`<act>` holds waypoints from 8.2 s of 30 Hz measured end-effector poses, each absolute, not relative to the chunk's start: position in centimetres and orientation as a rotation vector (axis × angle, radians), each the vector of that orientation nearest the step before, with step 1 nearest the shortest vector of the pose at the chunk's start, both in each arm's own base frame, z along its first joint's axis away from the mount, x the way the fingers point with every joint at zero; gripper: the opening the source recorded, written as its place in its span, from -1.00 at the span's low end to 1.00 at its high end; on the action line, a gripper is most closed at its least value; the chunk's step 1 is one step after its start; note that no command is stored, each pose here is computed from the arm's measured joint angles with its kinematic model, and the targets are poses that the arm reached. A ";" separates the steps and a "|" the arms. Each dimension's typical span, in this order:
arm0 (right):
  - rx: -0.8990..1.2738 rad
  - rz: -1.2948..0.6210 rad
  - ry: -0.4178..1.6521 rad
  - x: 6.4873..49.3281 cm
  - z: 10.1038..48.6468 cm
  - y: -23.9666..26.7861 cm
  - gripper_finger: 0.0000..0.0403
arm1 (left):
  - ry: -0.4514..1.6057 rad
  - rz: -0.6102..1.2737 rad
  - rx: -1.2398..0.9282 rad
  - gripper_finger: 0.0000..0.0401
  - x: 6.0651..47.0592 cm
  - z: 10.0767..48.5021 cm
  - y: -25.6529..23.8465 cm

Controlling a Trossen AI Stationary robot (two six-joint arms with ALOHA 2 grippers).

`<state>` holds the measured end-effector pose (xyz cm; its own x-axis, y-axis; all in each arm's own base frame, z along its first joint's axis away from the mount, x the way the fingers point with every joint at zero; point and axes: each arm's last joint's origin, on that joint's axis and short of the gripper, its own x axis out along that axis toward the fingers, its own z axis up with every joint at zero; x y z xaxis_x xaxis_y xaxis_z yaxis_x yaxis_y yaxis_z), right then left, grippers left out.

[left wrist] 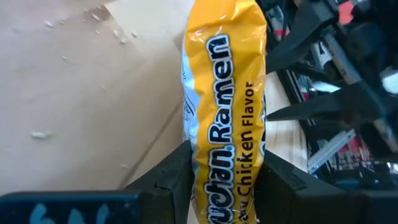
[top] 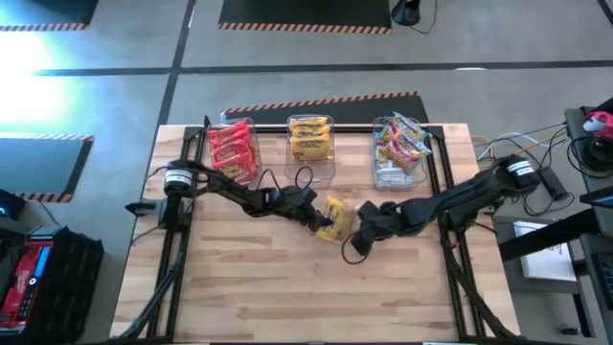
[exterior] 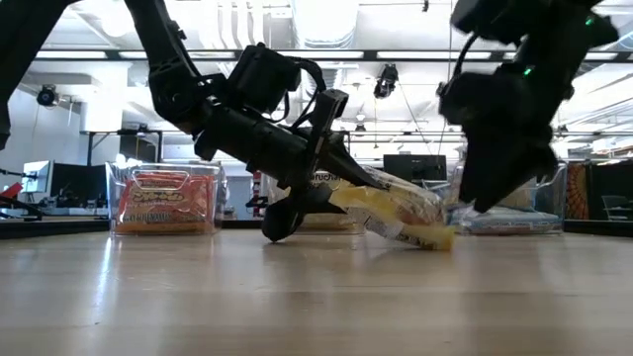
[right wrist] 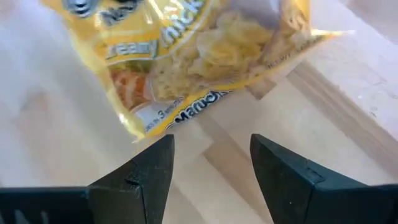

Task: Sort Maruchan noodles
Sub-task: Put the yellow noodle pack into the middle transparent bin, then return to Home Position

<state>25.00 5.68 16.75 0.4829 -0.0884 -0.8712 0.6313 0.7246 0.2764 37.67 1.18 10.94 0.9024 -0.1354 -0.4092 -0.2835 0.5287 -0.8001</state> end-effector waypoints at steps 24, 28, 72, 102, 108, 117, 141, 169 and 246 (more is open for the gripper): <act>0.588 -0.342 1.067 23.6 18.2 5.6 0.00 | 0.368 0.078 -1.008 -0.43 39.1 14.1 2.1; 0.571 -0.360 1.108 23.2 18.0 5.5 0.00 | 0.393 0.105 -1.000 -0.43 39.7 14.6 2.7; 0.538 -0.472 1.063 23.4 17.7 3.7 0.00 | 0.711 0.261 -0.145 -0.43 28.6 25.3 16.3; 0.514 -0.553 1.011 23.4 17.7 3.4 0.00 | 0.872 0.159 0.056 -0.43 33.2 22.6 19.0; 0.514 -0.553 1.012 23.4 17.7 3.4 0.00 | 1.053 0.053 0.079 -0.43 34.3 21.8 19.6; 0.514 -0.552 1.011 23.4 17.7 3.4 0.00 | 1.088 0.038 0.042 -0.43 33.9 21.9 19.5; 0.514 -0.551 1.011 23.4 17.7 3.4 0.00 | 1.026 0.161 0.063 -0.13 33.9 27.2 21.7; 0.514 -0.551 1.011 23.4 17.7 3.4 0.00 | 0.365 0.522 -0.250 -0.13 11.4 32.0 9.3; 0.489 -0.383 0.802 25.2 21.1 3.7 0.00 | -0.257 0.629 -0.441 -0.13 7.4 17.8 6.2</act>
<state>25.21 3.70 21.10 0.6373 -0.1409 -0.7576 0.5009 0.8229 0.2683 7.44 6.17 17.83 0.7816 0.6160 0.0984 -0.5089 0.7209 -0.4705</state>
